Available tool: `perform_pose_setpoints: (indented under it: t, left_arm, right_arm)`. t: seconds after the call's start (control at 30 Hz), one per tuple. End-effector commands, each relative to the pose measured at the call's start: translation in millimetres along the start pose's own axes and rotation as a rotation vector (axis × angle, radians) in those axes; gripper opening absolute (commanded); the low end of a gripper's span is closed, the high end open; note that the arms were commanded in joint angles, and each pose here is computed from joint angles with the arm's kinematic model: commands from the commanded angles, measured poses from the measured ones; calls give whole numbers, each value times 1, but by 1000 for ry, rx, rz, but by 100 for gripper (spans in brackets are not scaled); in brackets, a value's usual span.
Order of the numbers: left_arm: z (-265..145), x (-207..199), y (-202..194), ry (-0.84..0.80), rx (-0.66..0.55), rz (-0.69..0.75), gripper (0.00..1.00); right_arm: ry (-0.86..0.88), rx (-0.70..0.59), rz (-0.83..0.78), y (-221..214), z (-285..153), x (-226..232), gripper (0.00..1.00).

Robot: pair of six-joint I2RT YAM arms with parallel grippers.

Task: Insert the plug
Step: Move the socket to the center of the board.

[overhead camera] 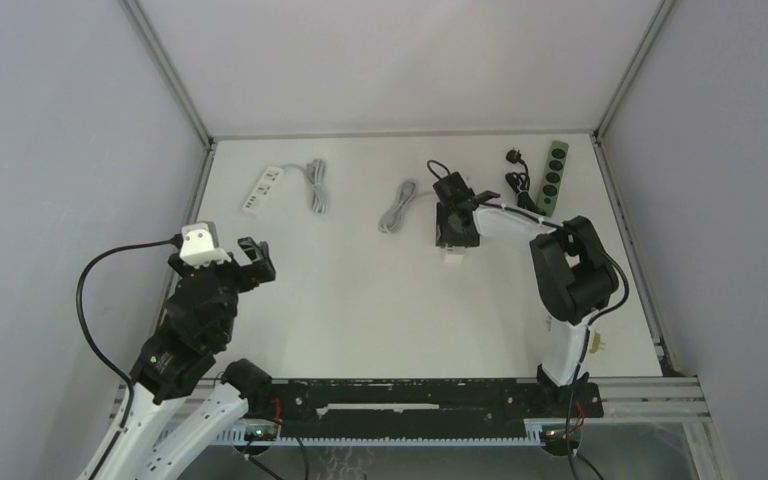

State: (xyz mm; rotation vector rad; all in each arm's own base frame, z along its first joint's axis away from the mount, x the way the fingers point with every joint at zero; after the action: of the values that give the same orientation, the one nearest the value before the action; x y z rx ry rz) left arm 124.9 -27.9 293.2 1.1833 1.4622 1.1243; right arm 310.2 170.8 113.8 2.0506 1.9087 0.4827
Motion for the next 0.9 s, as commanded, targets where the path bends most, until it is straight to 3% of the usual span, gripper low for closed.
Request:
perform_pose_setpoints:
  t: [0.0, 0.07, 0.2, 0.33, 0.87]
  left_arm:
    - [4, 0, 2, 9, -23, 1, 100]
    - [4, 0, 1, 8, -20, 3, 100]
    - [6, -1, 1, 8, -16, 3, 100]
    - [9, -2, -1, 13, -2, 12, 100]
    - [35, -6, -9, 104, 101, 67, 100]
  right_arm:
    - [23, -123, 24, 48, 8, 10, 48]
    - [7, -127, 31, 57, 16, 11, 50]
    - [6, -134, 37, 68, 23, 14, 68]
    - [39, -156, 38, 69, 11, 17, 78]
    - [154, -355, 77, 13, -75, -18, 95]
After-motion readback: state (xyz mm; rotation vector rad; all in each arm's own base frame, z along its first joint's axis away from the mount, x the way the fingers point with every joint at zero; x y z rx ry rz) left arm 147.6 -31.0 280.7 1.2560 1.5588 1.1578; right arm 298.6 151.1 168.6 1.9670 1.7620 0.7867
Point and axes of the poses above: each gripper's point midway between its finger pads, its own z axis out along the fingers, its own x axis along the line the jaws close on, y = z × x, the point moved 9 cm from there along -z, back along the fingers, and after that the axes turned 3 degrees about z, right-handed, at the moved point
